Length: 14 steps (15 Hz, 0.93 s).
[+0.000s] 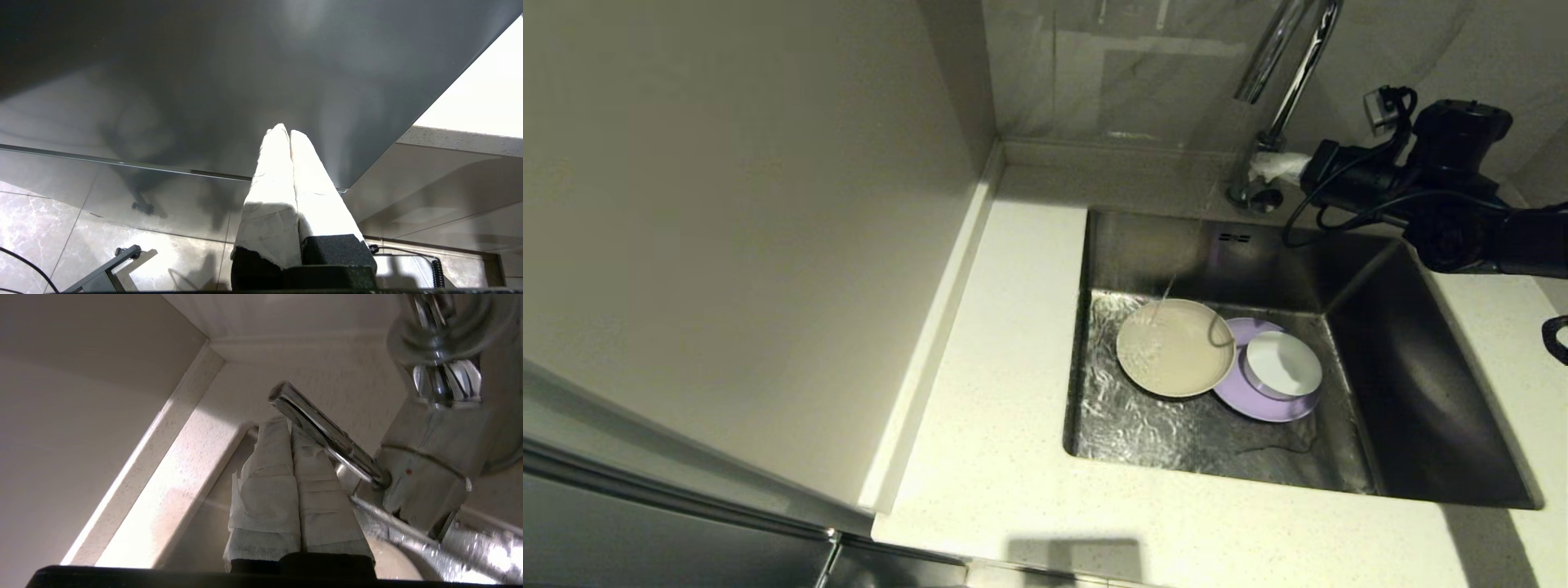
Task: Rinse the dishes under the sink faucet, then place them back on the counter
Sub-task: Turn off the faucet
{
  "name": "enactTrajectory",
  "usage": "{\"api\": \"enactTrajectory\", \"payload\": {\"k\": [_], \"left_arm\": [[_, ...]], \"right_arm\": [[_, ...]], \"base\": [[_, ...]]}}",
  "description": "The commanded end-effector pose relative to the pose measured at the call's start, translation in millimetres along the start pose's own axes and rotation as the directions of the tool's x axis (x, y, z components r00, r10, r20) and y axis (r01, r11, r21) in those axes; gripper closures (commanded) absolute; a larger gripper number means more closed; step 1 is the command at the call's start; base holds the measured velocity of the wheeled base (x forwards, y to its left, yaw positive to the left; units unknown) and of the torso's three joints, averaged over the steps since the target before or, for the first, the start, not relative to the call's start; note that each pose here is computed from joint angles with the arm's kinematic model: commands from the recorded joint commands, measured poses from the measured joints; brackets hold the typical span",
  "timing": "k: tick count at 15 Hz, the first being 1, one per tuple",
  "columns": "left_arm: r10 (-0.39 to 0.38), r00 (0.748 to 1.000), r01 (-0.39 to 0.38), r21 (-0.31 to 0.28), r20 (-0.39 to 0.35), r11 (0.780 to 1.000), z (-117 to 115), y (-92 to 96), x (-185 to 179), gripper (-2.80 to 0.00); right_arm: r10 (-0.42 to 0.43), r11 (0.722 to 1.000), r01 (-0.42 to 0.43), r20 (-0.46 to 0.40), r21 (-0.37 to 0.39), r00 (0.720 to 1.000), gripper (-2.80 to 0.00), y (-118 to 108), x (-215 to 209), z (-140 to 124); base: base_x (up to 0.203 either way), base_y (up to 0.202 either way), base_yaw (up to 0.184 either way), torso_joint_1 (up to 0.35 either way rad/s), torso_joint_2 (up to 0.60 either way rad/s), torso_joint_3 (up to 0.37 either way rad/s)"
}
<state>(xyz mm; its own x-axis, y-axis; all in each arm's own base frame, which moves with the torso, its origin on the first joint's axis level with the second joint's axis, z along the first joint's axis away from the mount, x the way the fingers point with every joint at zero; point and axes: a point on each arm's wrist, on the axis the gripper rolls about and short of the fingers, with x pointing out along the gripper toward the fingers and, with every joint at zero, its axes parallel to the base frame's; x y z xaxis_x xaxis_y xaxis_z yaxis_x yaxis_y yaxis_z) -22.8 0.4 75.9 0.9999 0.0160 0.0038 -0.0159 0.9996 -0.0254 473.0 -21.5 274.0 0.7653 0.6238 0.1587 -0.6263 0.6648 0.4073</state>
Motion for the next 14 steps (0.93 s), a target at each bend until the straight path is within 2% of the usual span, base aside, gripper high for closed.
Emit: {"api": "enactTrajectory", "payload": {"k": [1,5,9,11,14], "left_arm": [[0.001,1.000,-0.001,0.000,0.004,1.000,0,0.0,0,0.00],[0.001,1.000,-0.001,-0.001,0.004,1.000,0,0.0,0,0.00],[0.001,1.000,-0.001,-0.001,0.004,1.000,0,0.0,0,0.00],[0.001,1.000,-0.001,-0.001,0.004,1.000,0,0.0,0,0.00],[0.001,1.000,-0.001,-0.001,0.004,1.000,0,0.0,0,0.00]], "right_arm": [[0.010,1.000,-0.009,0.025,-0.019,1.000,0.00,-3,2,0],[0.017,1.000,-0.018,0.041,0.024,0.999,0.00,0,1,3],[0.024,0.997,-0.028,0.049,0.078,0.999,0.00,13,-5,12],[0.022,0.993,-0.026,0.040,0.113,0.999,0.00,22,-12,15],[0.037,0.977,-0.046,0.046,0.210,0.998,0.00,47,-29,24]], "base": [[0.000,0.000,0.000,0.000,0.00,0.000],[0.000,0.000,0.000,0.000,0.00,0.000],[0.000,0.000,0.000,0.000,0.00,0.000],[0.000,0.000,0.000,0.000,0.00,0.000],[0.000,0.000,0.000,0.000,0.00,0.000]]}}
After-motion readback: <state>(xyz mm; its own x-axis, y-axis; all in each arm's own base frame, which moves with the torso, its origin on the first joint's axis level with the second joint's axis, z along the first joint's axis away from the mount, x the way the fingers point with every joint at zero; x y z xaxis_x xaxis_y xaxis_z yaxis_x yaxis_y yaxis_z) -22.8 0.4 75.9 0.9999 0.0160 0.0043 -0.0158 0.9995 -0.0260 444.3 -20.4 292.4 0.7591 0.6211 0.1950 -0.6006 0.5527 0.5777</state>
